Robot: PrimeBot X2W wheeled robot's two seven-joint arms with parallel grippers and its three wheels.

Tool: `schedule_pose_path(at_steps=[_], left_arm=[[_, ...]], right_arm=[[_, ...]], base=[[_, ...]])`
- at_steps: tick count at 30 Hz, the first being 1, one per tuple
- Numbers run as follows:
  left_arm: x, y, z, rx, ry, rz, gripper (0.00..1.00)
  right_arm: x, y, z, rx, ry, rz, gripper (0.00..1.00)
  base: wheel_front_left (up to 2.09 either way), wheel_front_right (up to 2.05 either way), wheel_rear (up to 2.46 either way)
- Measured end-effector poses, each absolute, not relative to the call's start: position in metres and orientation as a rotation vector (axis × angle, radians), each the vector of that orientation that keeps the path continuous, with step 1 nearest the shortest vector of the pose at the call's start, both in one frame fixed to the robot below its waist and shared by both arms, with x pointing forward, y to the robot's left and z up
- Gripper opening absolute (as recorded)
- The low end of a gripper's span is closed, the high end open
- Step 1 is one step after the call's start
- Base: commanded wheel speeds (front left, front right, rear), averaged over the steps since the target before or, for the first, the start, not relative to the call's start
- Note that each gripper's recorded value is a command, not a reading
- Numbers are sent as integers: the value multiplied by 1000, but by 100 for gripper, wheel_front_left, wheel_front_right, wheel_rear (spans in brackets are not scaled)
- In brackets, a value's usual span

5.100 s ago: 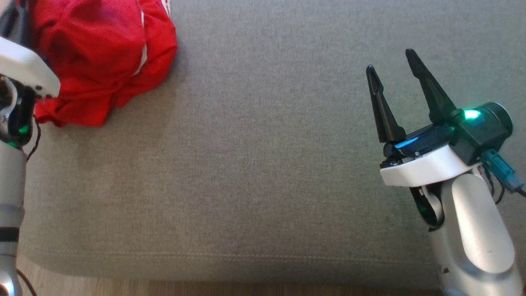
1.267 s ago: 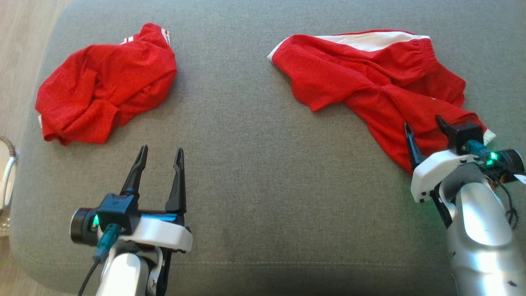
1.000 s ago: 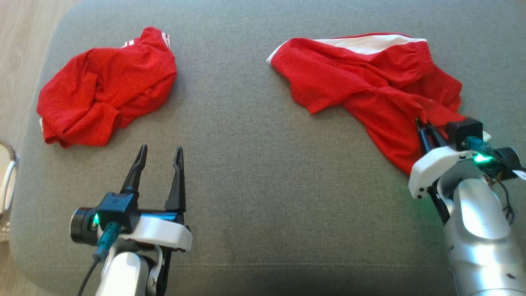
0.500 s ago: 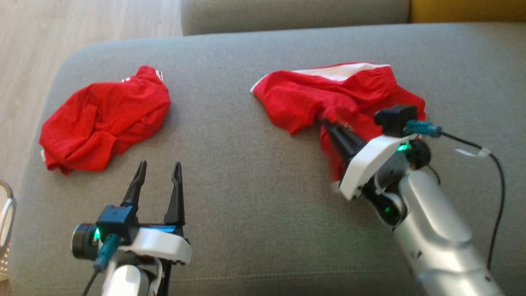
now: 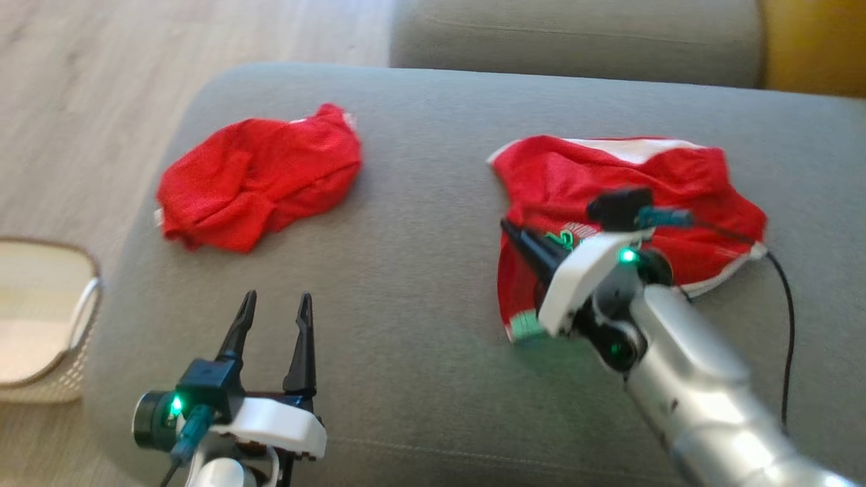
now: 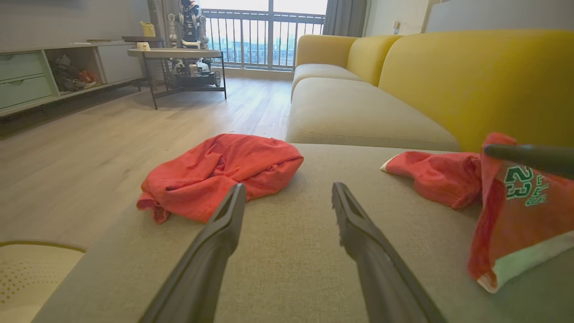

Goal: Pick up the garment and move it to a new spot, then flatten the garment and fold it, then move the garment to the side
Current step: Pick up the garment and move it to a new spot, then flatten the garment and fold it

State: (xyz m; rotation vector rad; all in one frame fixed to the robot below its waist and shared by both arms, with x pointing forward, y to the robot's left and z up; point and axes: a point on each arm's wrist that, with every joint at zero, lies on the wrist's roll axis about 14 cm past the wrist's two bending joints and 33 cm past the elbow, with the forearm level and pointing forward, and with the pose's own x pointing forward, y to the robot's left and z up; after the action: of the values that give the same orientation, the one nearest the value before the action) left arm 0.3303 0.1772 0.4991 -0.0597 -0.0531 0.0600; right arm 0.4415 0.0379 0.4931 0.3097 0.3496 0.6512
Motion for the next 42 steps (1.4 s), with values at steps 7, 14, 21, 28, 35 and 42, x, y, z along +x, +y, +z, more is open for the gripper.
schedule_pose_path(at_steps=[7,14,21,28,35,42], left_arm=[[315,195,495,-56,-40,127,100],[317,191,493,-57,-35,113,100],[330,170,500,-64,-58,41,100],[343,148,512,-88,-92,-30,100],[354,130,512,-108,-86,-81,100],[364,109,507,-130,-65,-136,100]], right_arm=[[462,78,517,313,294,722,100],[461,66,493,177,334,704,100],[461,22,482,108,343,608,100],[477,-36,506,84,223,455,100],[500,-107,568,66,1,325,100],[448,-165,533,55,-66,169,100]], base=[[0,0,0],[0,0,0],[0,0,0],[0,0,0],[0,0,0],[0,0,0]])
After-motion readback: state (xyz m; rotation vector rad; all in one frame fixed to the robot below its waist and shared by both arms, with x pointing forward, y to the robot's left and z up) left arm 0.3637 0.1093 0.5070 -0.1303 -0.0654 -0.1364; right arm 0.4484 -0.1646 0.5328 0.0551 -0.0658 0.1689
